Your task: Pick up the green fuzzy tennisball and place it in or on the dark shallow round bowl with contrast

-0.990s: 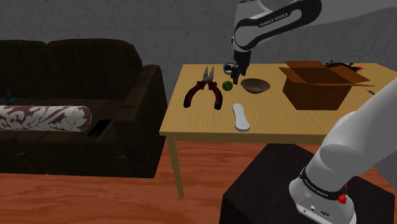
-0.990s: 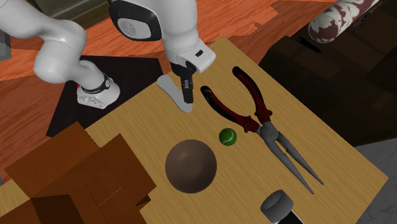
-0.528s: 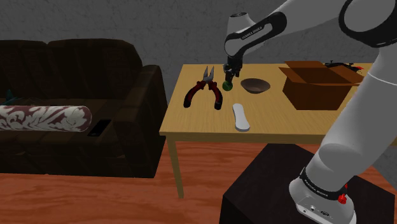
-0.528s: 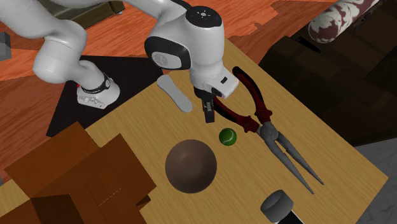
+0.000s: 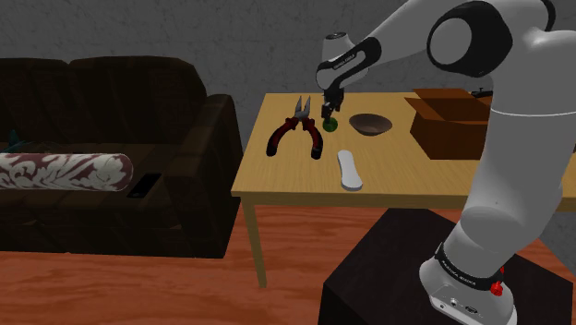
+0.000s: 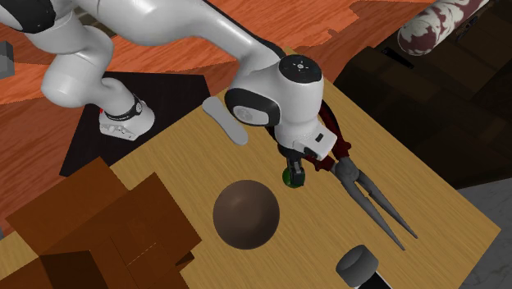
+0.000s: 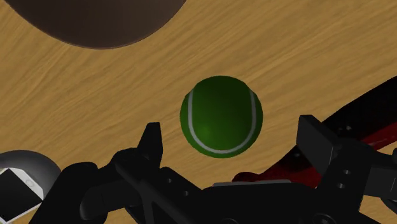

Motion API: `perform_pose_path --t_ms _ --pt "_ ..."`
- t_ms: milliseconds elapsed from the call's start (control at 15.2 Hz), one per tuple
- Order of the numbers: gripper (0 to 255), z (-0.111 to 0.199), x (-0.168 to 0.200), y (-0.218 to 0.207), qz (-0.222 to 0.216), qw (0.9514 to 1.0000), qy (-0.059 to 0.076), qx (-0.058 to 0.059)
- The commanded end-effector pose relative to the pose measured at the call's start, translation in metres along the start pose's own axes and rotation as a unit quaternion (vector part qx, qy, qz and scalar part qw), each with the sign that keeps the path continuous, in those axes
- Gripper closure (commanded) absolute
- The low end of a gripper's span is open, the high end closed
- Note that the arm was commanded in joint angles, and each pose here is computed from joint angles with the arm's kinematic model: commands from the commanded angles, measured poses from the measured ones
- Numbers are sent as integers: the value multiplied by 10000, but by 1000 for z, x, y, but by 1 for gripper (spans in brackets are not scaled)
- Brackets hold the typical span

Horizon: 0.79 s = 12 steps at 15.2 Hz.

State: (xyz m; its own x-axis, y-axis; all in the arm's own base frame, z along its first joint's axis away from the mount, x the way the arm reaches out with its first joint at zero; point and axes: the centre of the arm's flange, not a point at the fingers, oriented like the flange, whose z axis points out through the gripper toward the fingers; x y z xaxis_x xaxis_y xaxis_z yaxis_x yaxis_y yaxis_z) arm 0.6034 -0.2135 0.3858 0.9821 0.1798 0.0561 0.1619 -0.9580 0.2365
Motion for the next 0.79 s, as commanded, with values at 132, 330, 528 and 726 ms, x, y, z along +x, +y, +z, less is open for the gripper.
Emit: perform_pose_path --t_ms 132,330,528,726 --pt "0 24 7 5 -9 10000 12 -34" --pt "0 39 7 5 -9 10000 12 -34" --pt "0 48 7 5 -8 10000 12 -34" --pt "0 48 7 5 -9 10000 12 -34"
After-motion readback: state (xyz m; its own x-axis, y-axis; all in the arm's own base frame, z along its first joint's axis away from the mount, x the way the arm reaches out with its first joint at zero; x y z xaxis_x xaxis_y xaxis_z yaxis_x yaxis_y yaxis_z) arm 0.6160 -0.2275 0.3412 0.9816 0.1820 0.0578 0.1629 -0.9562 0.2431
